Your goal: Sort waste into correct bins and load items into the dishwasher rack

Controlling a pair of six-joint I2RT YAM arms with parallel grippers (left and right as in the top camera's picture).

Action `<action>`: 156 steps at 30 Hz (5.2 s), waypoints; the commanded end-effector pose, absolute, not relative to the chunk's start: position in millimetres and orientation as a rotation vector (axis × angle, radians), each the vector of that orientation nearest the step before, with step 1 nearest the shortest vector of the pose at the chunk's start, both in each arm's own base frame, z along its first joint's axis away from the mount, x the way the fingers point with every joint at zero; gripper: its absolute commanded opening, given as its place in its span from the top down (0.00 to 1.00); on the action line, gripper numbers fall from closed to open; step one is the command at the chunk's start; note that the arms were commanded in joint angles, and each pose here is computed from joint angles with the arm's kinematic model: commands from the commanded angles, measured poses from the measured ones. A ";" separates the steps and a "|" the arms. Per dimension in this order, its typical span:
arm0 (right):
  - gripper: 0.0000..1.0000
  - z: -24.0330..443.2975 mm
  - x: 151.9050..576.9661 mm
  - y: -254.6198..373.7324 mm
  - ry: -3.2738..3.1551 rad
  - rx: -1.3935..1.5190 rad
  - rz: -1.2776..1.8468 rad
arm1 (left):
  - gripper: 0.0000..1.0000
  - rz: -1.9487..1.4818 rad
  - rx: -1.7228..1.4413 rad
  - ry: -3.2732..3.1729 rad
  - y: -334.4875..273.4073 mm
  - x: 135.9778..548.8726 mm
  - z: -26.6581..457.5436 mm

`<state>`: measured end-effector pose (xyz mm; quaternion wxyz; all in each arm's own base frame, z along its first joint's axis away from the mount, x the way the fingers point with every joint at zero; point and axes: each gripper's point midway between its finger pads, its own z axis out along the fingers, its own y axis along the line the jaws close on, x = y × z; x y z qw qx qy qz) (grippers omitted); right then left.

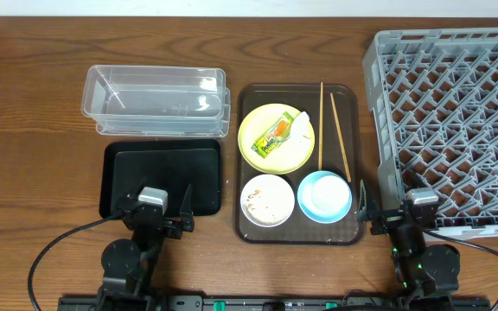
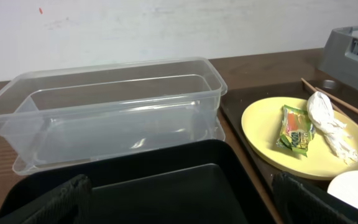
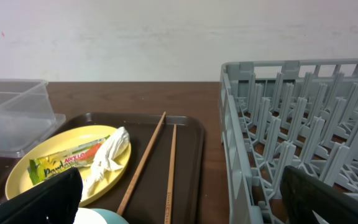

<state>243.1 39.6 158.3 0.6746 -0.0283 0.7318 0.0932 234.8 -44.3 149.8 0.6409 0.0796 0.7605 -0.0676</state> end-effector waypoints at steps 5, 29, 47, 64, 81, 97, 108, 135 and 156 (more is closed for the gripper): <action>0.01 158.0 242.3 43.5 1.648 -0.026 0.292 | 0.06 -0.259 0.282 1.700 -65.5 231.2 149.8; 0.01 265.7 216.2 87.7 2.041 -0.105 0.605 | 0.06 -0.789 0.173 2.048 -120.9 268.3 326.7; 0.01 255.4 256.0 99.9 2.320 -0.073 0.670 | 0.20 -0.476 0.380 2.449 -196.2 324.3 231.4; 0.01 246.0 247.0 98.9 2.376 -0.057 0.672 | 0.36 -0.150 0.560 2.612 -246.8 379.2 64.5; 0.01 244.6 245.7 98.7 2.385 -0.055 0.672 | 0.94 -0.134 0.572 2.661 -245.9 378.0 39.4; 0.01 242.7 244.5 97.3 2.395 -0.048 0.664 | 0.94 -0.161 0.184 2.436 -142.0 412.6 181.0; 0.01 238.5 240.0 96.9 2.422 -0.041 0.665 | 0.26 -0.095 -0.010 2.463 -81.2 442.5 157.4; 0.01 235.0 236.1 96.4 2.444 -0.035 0.666 | 0.27 -0.557 0.022 2.331 -242.9 472.8 121.1; 0.01 227.5 227.2 95.5 2.494 -0.021 0.668 | 0.30 -0.561 -0.004 2.291 -255.3 506.1 50.5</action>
